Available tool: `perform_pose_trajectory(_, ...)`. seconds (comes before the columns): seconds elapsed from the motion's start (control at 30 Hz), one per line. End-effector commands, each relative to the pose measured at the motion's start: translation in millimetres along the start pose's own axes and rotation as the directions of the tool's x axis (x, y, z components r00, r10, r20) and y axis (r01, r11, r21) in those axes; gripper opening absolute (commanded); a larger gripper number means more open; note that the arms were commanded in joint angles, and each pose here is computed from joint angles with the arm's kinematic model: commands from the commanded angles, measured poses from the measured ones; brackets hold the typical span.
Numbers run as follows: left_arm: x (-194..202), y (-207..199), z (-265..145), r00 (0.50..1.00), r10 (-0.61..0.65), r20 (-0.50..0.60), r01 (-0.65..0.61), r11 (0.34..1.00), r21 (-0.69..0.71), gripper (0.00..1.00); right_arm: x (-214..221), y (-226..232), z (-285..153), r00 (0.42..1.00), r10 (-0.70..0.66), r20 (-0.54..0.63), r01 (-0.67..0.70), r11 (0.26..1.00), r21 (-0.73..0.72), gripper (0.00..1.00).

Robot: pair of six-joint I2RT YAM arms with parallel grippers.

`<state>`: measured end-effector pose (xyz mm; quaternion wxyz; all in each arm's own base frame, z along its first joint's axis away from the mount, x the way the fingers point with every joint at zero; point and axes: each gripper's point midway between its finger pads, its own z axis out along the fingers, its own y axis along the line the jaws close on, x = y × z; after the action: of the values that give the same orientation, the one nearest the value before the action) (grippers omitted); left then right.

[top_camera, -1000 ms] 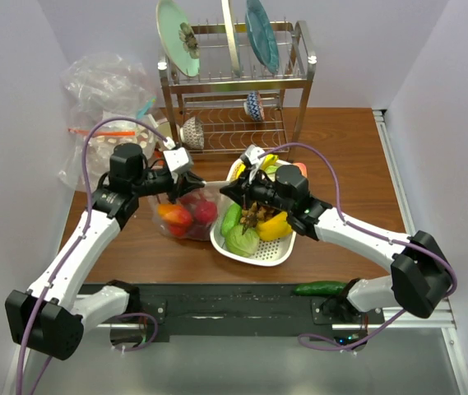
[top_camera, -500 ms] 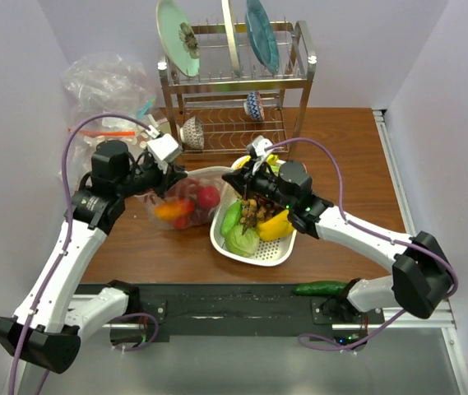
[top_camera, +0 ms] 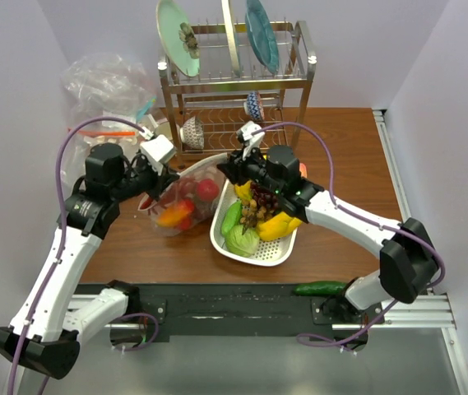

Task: Place the food in the zip-top bag and seal the zipper
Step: Zip the zipper food storage bag at the center of the board.

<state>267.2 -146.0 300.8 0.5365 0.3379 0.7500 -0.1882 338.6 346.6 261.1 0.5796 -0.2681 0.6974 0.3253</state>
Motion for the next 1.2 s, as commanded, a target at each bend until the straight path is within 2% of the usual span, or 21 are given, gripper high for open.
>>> perform_pose_trajectory(0.0,-24.4,-9.8,-4.2,0.992,0.038,0.120,-0.045,0.998,0.053,0.00,-20.6,23.8,0.3,0.998,-0.059,0.016,0.061,0.983,-0.171,0.47)
perform_pose_trajectory(0.07,-24.6,-20.4,-2.1,0.988,0.051,0.142,-0.068,0.991,0.115,0.00,-23.4,40.7,-6.5,0.993,-0.113,0.038,0.119,0.955,-0.273,0.54)
perform_pose_trajectory(0.1,-24.1,-23.4,-1.6,0.988,0.053,0.146,-0.072,0.988,0.133,0.00,-23.9,46.1,-12.0,0.992,-0.126,0.032,0.130,0.945,-0.299,0.54)
perform_pose_trajectory(0.13,-23.7,-28.9,-1.7,0.987,0.054,0.154,-0.079,0.983,0.163,0.00,-27.0,46.6,-14.6,0.978,-0.200,0.051,0.206,0.927,-0.312,0.54)
perform_pose_trajectory(0.23,-23.7,-38.7,-3.2,0.983,0.070,0.169,-0.107,0.970,0.217,0.00,-34.6,58.5,-27.8,0.943,-0.324,0.072,0.325,0.860,-0.393,0.54)
perform_pose_trajectory(0.3,-20.3,-42.8,-2.9,0.986,0.068,0.155,-0.105,0.964,0.245,0.00,-39.6,72.1,-38.1,0.917,-0.386,0.100,0.385,0.791,-0.477,0.56)
perform_pose_trajectory(0.47,-21.8,-49.1,-3.7,0.985,0.077,0.154,-0.119,0.950,0.290,0.00,-54.2,89.6,-50.1,0.873,-0.460,0.160,0.464,0.686,-0.560,0.60)
perform_pose_trajectory(0.63,-28.4,-56.6,-9.9,0.979,0.087,0.184,-0.144,0.936,0.322,0.00,-42.9,112.6,-49.7,0.851,-0.498,0.170,0.479,0.599,-0.642,0.58)
perform_pose_trajectory(0.83,-36.1,-62.6,-18.3,0.972,0.102,0.212,-0.170,0.926,0.336,0.00,-15.3,133.3,-36.1,0.836,-0.537,0.113,0.448,0.547,-0.708,0.55)
perform_pose_trajectory(1.17,-43.6,-68.9,-31.6,0.960,0.128,0.250,-0.209,0.920,0.331,0.00,-3.2,128.0,-19.8,0.823,-0.562,0.082,0.448,0.554,-0.702,0.45)
